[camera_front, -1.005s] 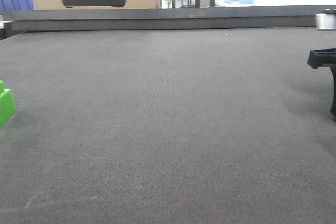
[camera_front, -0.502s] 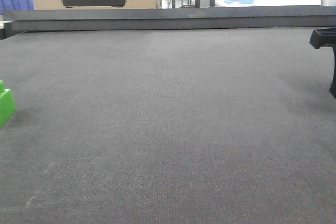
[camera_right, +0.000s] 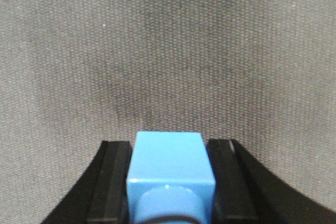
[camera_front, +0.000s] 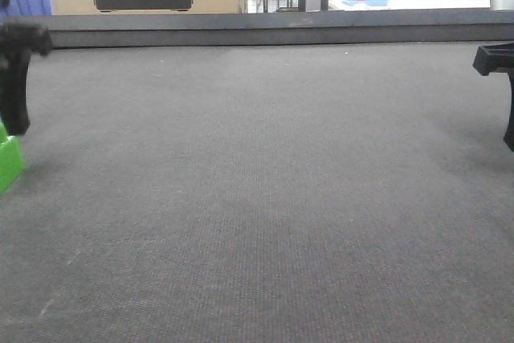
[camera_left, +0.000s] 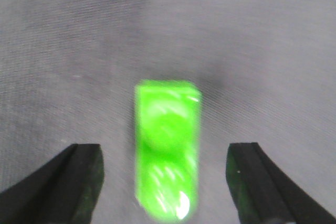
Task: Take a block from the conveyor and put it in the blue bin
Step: 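Lift both held blocks up off the conveyor belt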
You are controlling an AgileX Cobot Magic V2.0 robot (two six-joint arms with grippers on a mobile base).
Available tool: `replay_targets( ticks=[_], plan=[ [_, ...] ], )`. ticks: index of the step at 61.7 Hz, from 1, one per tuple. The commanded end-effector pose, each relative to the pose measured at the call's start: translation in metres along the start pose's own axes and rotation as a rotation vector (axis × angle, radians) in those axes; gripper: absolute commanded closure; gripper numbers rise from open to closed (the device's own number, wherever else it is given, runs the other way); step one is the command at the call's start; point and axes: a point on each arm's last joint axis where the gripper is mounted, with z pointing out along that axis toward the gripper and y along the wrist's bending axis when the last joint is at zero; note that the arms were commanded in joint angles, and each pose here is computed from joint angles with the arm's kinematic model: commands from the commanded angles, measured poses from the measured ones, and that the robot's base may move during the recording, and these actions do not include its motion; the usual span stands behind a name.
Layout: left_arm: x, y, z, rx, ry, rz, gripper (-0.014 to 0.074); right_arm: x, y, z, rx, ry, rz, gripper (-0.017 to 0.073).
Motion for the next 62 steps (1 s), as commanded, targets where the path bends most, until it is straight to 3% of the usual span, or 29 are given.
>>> replay_targets(
  ticks=[1,11,17,22,32,42,48,55,62],
  plan=[
    [-0.004,-0.004,0.013,-0.01,0.005,-0.016,0.0193,-0.001,0.0,-0.002,0.007,-0.008,-0.009,0.0721],
    [-0.006,-0.009,0.033,-0.004,0.044,-0.023,0.0201,-0.001,0.0,-0.002,0.006,-0.014,-0.009,0.0721],
    [-0.006,-0.009,0.035,-0.008,0.05,-0.02,0.0262,-0.001,0.0,-0.002,0.007,-0.012,-0.009,0.0721],
    [-0.006,-0.009,0.035,-0.007,0.048,-0.016,0.0399,-0.001,0.0,-0.002,0.005,-0.012,-0.008,0.0721],
    [-0.003,-0.007,0.03,-0.017,0.071,0.041,0.0702,0.0,0.001,-0.007,-0.002,-0.027,-0.007,0.0721],
    [-0.002,-0.004,0.004,0.011,-0.001,0.141,0.0703,0.003,0.012,-0.031,-0.021,-0.124,-0.044,0.0721],
    [0.0,0.0,-0.019,0.028,-0.072,0.192,0.0703,0.006,0.02,-0.049,-0.037,-0.232,-0.106,0.0721],
    [0.005,0.004,-0.042,0.064,-0.21,0.216,0.0703,0.016,0.029,-0.065,-0.059,-0.359,-0.155,0.0721],
    [0.017,0.009,-0.062,0.115,-0.387,0.211,0.0703,0.032,0.029,-0.073,-0.074,-0.458,-0.166,0.0721]
  ],
)
